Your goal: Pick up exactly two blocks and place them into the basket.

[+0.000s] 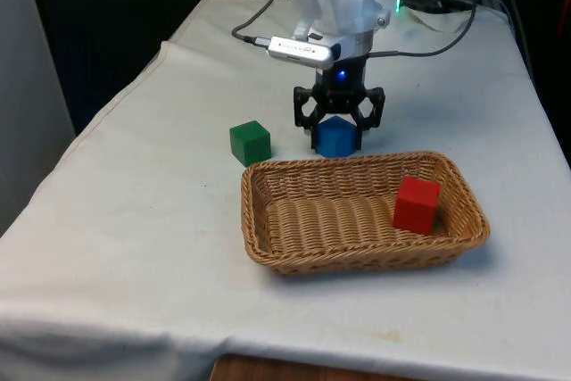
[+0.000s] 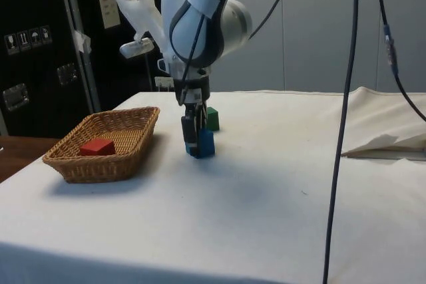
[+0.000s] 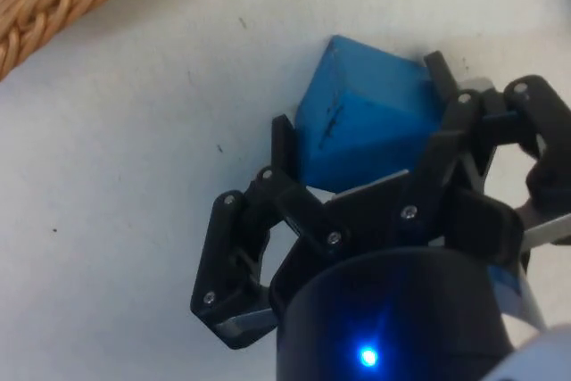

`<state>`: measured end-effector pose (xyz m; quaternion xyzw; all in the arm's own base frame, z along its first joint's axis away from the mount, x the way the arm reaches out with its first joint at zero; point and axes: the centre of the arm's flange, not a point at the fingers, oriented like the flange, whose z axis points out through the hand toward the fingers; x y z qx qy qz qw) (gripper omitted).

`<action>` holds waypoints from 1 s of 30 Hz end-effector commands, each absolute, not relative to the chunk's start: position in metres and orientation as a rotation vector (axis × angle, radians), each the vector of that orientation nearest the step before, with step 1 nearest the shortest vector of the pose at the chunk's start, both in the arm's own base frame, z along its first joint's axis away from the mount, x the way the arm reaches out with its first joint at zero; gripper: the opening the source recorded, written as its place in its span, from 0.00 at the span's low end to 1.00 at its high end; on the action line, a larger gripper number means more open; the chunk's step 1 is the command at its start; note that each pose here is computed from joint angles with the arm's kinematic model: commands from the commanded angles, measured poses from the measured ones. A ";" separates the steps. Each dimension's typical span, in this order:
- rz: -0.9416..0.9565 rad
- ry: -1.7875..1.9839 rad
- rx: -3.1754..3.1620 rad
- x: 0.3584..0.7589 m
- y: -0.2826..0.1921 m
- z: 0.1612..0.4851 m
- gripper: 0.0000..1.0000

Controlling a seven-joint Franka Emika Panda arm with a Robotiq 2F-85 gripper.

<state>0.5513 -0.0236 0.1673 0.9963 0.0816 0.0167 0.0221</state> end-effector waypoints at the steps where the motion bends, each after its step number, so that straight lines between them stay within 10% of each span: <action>1: 0.068 0.252 3.089 0.550 -0.022 0.167 0.43; 30: 0.105 0.271 3.123 0.546 -0.020 0.230 0.43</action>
